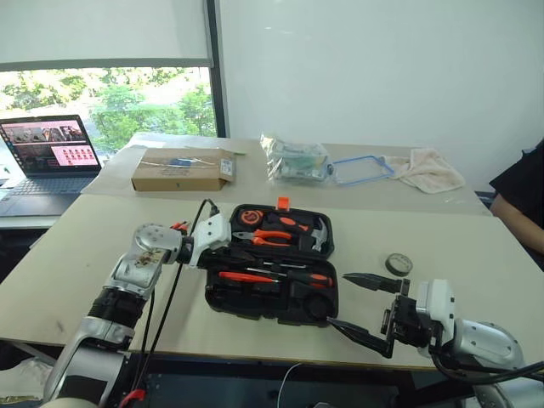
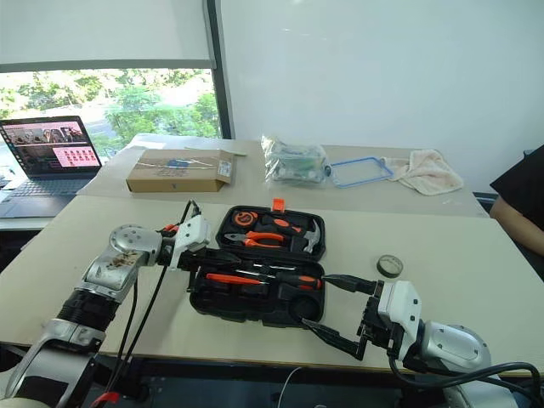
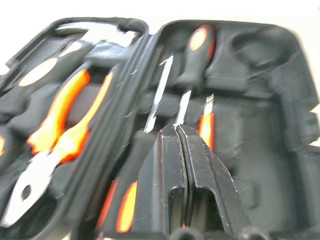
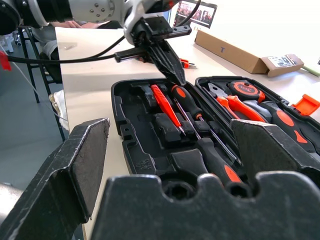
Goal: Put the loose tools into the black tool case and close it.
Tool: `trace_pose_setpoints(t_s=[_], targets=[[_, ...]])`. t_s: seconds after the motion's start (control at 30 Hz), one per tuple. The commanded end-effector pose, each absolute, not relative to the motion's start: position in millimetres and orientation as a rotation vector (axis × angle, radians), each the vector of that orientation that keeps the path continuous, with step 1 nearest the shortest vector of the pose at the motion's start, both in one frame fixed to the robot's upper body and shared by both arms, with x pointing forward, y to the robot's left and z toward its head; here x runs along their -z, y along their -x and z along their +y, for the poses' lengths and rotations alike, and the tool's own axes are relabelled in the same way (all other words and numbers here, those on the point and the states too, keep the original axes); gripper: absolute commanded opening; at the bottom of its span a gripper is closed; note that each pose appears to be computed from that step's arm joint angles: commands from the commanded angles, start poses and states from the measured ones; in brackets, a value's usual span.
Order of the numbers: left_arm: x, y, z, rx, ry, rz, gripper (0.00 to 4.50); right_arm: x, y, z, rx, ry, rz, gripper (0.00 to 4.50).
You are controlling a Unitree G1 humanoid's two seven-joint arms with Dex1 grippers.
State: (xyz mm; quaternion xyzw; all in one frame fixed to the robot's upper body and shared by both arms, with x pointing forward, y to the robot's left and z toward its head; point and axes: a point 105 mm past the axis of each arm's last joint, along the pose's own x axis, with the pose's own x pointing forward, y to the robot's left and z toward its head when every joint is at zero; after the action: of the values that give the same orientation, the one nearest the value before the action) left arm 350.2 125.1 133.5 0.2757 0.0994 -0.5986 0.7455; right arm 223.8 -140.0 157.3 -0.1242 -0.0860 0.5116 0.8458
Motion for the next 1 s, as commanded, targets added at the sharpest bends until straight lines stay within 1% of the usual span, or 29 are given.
trace_pose_setpoints(t_s=[0.03,0.2,0.47,0.6,0.83,1.0], targets=[[-127,-353,126,1.301,-0.672,0.249,0.07,-167,-223,-139,-1.081,0.282,-0.231,4.5],[-121,-344,122,1.368,-0.679,0.25,0.07,-167,-223,-139,-1.078,0.283,-0.232,4.5],[-122,-341,121,1.393,-0.704,0.229,0.07,-166,-224,-138,-1.078,0.28,-0.231,4.5],[-128,-344,119,1.37,-0.705,0.175,0.07,-165,-226,-137,-1.079,0.28,-0.231,4.5],[-132,-343,119,1.362,-0.64,0.156,0.07,-163,-226,-136,-1.08,0.278,-0.231,4.5],[-134,-336,118,1.4,-0.574,0.153,0.07,-163,-226,-135,-1.081,0.275,-0.23,4.5]])
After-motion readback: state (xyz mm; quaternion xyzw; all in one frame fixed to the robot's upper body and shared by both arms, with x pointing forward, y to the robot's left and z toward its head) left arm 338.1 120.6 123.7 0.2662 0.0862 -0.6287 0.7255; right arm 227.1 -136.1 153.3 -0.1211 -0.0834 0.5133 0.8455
